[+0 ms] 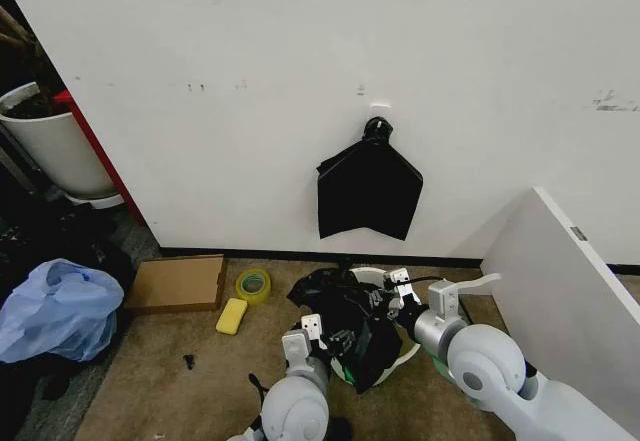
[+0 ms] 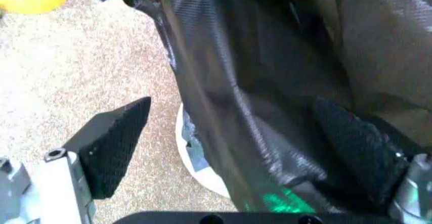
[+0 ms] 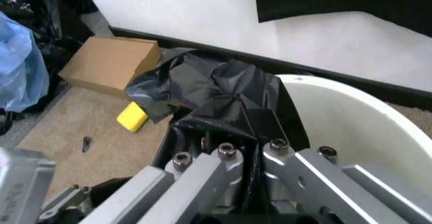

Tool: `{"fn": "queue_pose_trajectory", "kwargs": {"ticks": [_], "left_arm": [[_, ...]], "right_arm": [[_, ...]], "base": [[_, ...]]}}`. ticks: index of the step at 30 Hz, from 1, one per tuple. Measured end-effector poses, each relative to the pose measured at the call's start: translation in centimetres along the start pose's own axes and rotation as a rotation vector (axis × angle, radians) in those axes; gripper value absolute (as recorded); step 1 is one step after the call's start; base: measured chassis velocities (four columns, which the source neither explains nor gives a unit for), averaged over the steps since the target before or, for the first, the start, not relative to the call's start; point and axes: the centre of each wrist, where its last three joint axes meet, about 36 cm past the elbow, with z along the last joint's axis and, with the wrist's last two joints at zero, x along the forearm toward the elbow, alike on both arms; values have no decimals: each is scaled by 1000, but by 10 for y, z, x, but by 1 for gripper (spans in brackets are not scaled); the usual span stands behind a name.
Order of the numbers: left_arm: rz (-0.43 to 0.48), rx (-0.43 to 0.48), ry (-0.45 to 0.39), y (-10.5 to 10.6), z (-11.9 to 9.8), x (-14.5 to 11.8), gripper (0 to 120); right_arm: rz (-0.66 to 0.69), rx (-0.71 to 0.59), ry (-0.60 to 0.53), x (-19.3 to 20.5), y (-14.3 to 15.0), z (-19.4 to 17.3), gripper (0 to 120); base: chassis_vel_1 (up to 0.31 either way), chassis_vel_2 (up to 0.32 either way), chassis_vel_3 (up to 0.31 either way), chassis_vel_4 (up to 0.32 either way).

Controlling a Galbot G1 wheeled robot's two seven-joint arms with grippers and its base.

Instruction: Place the garbage bag over the trash bin.

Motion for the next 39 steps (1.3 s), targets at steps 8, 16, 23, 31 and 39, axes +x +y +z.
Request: {"fn": "queue_pose_trajectory", "kwargs": {"ticks": [8, 16, 23, 31, 39], "left_arm": [[-13, 2, 53, -15, -9, -16, 94], [-20, 16, 95, -24, -24, -30, 93], [-36, 26, 138, -34, -32, -37, 88], [-79, 30, 164, -30, -34, -43, 57], [-108, 39, 175, -20, -36, -48, 29]], "right_arm": [[2, -3, 5, -1, 1, 2, 0], [10, -5, 10, -3, -1, 4, 0], [10, -5, 12, -4, -1, 5, 0], [14, -6, 14, -4, -2, 5, 0], [15, -10, 13, -4, -3, 5, 0]], "base": [[0, 0, 0, 0], [0, 0, 0, 0], [0, 0, 0, 0], [0, 0, 0, 0], [0, 0, 0, 0]]}}
